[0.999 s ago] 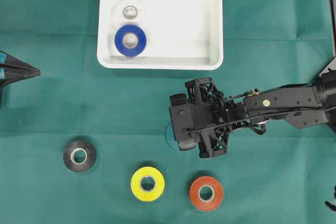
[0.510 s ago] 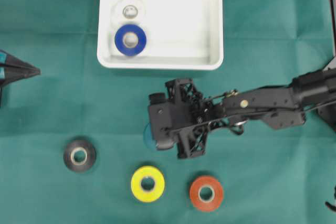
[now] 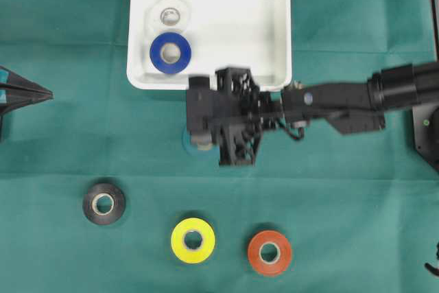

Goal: Put the tape into the white case with the right arm.
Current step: 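Carry the teal roll into the tray's upper area and release it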

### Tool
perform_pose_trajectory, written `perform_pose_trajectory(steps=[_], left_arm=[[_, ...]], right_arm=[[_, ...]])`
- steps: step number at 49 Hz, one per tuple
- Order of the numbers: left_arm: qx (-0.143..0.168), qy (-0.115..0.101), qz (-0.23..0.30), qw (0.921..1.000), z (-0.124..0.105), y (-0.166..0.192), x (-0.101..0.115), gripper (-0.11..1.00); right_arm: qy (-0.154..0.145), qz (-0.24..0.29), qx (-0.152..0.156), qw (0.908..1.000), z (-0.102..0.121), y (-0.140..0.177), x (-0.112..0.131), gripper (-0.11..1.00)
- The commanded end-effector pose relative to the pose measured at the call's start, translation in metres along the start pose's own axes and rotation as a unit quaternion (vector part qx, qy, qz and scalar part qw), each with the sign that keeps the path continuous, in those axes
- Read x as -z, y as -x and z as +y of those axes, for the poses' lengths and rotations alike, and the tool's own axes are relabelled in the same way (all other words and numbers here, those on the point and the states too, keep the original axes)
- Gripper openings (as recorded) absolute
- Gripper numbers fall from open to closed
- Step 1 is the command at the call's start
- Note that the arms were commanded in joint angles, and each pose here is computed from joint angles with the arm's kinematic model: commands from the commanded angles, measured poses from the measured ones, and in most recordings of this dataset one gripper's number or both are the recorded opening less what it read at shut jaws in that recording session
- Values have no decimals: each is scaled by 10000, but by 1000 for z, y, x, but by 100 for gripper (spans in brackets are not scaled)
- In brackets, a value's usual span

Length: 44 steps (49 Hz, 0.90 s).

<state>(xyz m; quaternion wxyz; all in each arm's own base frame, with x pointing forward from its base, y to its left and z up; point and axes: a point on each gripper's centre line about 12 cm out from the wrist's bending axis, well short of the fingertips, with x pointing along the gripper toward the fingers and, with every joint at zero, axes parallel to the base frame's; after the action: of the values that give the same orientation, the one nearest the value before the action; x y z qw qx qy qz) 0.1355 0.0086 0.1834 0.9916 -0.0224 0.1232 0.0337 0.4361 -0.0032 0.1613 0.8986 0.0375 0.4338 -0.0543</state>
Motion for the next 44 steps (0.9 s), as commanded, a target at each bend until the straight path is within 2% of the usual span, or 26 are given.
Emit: perform_pose_trajectory(steps=[1,16,26,31,36,44], left_arm=[[-22,-10,-39,10000,1,0,-4,0],[-22,-10,-39,10000,1,0,-4,0],[-22,-10,-47,10000,1,0,-4,0],[-23,-10,-39,10000,1,0,-4,0],[-22,-10,-47,10000,1,0,-4,0],[-22,-17,-54,10000,1,0,-4,0]], right_arm=[[-204,-311,126,9992,-21,17,-21,-1],[-823,-413,721,9931,-101,22,-23,-1],[-885,-544,1199,9873,-154,29,-21,-1],[-835,-667,1372,9848,-173,31,-21,-1],[-935,-768,1471,9817,-190,31,-18,-1],[-1006,-740,1500,9808,-199,22,-13,-1]])
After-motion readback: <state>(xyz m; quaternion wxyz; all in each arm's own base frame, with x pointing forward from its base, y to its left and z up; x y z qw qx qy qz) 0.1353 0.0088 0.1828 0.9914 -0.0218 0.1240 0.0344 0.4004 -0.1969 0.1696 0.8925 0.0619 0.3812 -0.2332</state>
